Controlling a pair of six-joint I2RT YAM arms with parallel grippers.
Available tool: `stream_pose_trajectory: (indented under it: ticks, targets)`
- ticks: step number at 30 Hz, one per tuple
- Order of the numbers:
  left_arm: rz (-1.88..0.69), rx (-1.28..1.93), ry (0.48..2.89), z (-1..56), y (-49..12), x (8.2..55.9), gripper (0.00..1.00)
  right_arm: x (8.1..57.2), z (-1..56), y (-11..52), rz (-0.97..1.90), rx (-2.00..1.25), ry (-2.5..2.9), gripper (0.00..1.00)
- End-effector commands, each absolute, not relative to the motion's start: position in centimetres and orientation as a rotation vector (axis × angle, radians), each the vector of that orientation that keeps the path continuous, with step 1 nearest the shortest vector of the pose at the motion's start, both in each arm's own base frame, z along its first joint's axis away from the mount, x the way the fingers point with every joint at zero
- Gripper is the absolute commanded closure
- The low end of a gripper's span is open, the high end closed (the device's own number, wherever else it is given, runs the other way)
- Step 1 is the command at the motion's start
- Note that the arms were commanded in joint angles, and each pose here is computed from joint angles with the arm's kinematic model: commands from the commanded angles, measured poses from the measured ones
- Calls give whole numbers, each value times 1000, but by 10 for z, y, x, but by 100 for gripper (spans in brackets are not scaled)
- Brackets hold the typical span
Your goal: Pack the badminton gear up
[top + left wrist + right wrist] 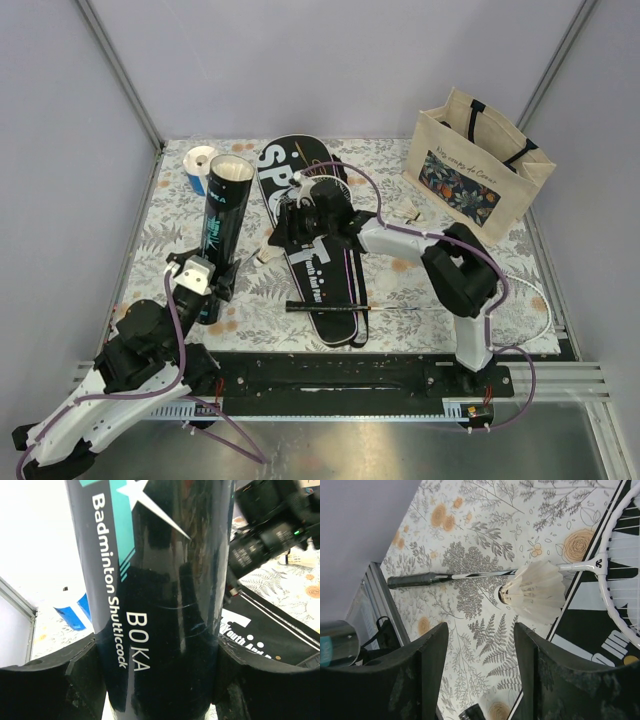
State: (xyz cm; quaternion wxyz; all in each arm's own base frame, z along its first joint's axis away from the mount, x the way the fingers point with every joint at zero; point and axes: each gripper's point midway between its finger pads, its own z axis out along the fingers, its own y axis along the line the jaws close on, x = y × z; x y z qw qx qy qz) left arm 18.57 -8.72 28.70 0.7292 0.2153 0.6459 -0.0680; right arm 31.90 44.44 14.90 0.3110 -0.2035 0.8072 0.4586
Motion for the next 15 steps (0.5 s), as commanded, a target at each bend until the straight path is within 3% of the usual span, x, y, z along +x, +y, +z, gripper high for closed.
stream_pose_trajectory:
  ticks: [1, 15]
  targets:
    - [-198, 473, 1361, 306, -97, 186, 100, 327, 155, 468, 1295, -606, 2081, 37]
    - [-199, 469, 1356, 305, -96, 185, 100, 341, 112, 481, 1272, -627, 2119, 37]
